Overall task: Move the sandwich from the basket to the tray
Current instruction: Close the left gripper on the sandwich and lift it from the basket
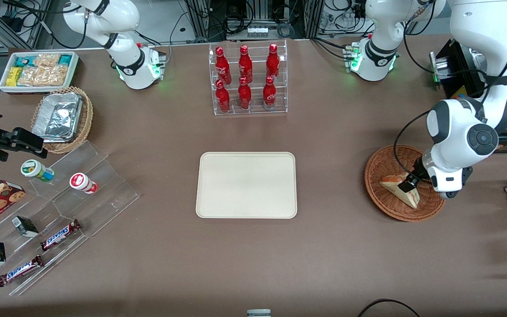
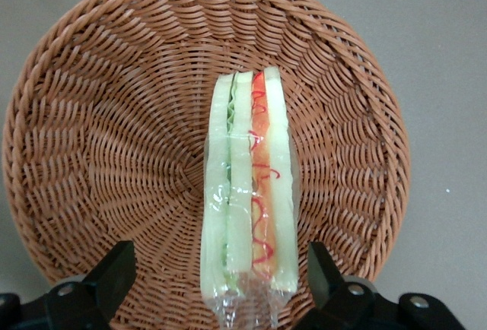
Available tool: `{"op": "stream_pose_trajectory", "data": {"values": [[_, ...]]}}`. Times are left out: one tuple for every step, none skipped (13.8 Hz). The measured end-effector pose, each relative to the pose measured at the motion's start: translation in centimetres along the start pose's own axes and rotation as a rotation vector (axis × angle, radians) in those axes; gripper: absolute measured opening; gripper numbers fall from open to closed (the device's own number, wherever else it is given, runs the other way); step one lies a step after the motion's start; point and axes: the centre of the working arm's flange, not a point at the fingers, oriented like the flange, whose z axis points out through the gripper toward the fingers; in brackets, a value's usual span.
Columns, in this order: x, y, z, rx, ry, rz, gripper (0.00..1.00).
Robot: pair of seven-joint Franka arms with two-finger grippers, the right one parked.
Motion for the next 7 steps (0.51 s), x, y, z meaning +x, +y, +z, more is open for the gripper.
{"op": "stream_pose_trajectory", "data": {"values": [[0.0,0.0,0.4,-0.003,0.003,-0.006,1.00],[0.1,0.0,0.9,-0.005,0.006,-0.011,1.00],[0.1,0.1,1.3,-0.006,0.007,-0.014,1.00],[0.1,0.1,1.7,-0.005,0.006,-0.015,1.00],[0.1,0.1,2.0,-0.003,0.005,-0.015,1.00],[0.1,0.2,2.3,0.000,0.003,-0.015,1.00],[0.1,0.2,2.4,0.000,0.002,-0.018,0.96]]}}
